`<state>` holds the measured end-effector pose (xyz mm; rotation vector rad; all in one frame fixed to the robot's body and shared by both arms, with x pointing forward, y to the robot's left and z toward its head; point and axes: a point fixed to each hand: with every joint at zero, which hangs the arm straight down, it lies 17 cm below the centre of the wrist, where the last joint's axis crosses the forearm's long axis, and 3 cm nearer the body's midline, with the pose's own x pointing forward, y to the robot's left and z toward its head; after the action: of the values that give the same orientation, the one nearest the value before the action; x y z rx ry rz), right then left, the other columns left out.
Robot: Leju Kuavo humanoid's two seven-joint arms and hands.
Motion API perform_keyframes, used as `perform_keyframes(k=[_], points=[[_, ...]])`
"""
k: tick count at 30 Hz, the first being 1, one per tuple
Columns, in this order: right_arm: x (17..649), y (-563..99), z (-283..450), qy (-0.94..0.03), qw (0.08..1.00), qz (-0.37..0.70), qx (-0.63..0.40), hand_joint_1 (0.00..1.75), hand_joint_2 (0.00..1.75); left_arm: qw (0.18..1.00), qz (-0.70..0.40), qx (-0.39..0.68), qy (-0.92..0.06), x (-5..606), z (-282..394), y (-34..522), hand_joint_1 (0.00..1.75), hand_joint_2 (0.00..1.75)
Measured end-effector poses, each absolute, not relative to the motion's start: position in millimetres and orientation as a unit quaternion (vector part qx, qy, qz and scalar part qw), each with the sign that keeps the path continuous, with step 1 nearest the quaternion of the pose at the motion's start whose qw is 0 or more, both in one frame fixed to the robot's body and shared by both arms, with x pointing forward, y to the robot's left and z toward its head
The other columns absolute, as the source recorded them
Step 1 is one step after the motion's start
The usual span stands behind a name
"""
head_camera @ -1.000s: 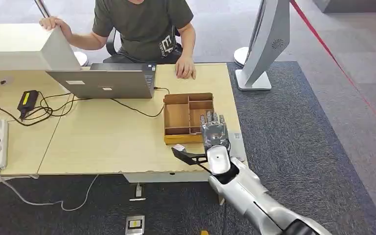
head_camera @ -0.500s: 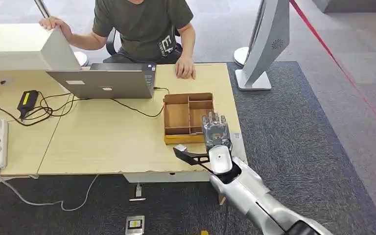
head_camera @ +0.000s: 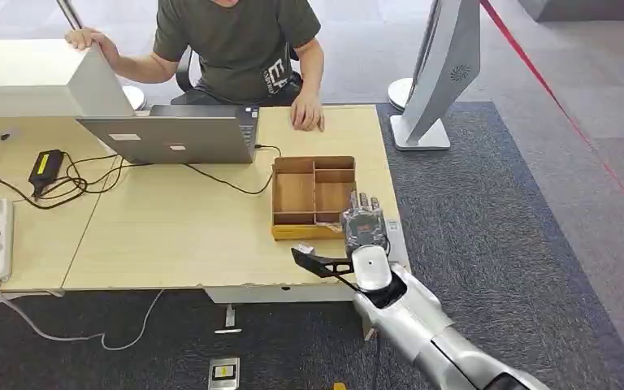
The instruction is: Pass the card to the sensor for recognition and then transmit it.
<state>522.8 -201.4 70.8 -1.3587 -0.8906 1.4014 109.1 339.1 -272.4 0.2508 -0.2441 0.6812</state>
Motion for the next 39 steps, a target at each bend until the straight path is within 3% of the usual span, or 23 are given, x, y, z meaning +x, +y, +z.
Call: perform_keyframes(k=[27,39], points=[[508.8,-203.6,59.7,-0.385,0.497,0.563,-0.536,1.75,1.75,0.932,0.324,0.116,-0.113,107.8,-273.3,335.5,0.00,0.00],[526.8,-179.8,180.9,-0.480,0.431,0.508,-0.571,1.75,1.75,0.937,0.311,0.108,-0.119,110.8,-273.0,333.2,0.00,0.00]])
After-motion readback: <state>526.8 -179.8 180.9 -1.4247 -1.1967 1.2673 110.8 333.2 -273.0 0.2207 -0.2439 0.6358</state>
